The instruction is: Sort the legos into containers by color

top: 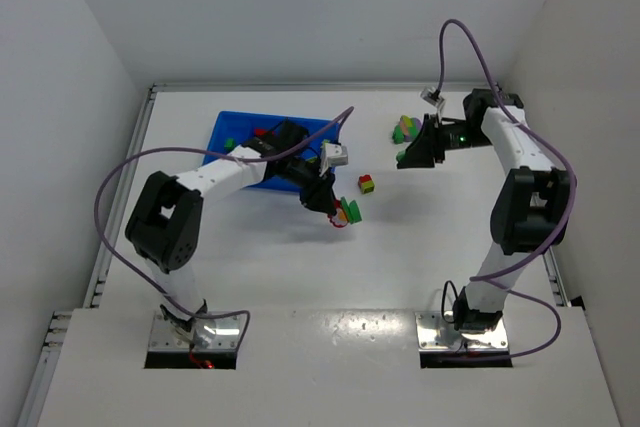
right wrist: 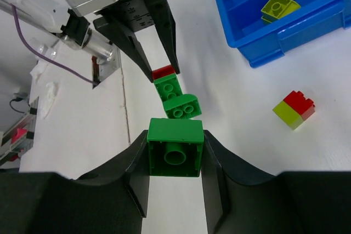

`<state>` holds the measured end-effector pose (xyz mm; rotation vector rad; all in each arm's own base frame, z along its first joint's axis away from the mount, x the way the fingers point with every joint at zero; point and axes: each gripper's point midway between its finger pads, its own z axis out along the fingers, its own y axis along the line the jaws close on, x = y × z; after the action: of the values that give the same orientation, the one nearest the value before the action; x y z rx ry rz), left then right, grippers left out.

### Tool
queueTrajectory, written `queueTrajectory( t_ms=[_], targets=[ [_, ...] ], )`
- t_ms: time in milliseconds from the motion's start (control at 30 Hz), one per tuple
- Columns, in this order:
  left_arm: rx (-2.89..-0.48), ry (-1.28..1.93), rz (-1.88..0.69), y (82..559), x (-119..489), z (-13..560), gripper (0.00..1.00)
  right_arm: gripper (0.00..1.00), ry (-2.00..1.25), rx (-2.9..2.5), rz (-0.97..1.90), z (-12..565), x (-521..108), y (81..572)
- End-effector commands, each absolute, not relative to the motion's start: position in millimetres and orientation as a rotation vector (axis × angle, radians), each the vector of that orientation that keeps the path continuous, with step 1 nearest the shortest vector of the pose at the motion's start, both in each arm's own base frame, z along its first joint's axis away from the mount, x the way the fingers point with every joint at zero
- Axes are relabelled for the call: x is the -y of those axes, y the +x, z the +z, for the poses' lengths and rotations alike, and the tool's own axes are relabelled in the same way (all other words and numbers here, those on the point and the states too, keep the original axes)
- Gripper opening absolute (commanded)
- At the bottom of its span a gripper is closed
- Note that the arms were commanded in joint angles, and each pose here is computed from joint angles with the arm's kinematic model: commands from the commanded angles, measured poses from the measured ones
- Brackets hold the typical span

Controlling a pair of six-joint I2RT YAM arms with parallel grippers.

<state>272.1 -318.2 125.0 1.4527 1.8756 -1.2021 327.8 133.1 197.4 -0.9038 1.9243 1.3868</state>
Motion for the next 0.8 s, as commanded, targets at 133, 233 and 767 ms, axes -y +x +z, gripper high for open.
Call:
queueTrajectory(
  t_ms=[133, 233, 767],
  targets=[
    [-1.792, 1.309, -1.043, 280.7, 296.2, 154.0, 0.00, 0.00, -0.753, -1.946, 1.530, 226.0, -163.3, 352.1],
    [-1.804, 1.273, -1.030, 273.5, 286.4, 154.1, 0.00, 0.00, -0.491, -2.007, 1.787, 242.9, -179.5, 377.5],
    [-1.931, 0.932, -0.813, 300.6, 218.7, 162.4, 0.00, 0.00, -0.624, -1.953, 1.406, 253.8, -284.3, 470.5]
  ],
)
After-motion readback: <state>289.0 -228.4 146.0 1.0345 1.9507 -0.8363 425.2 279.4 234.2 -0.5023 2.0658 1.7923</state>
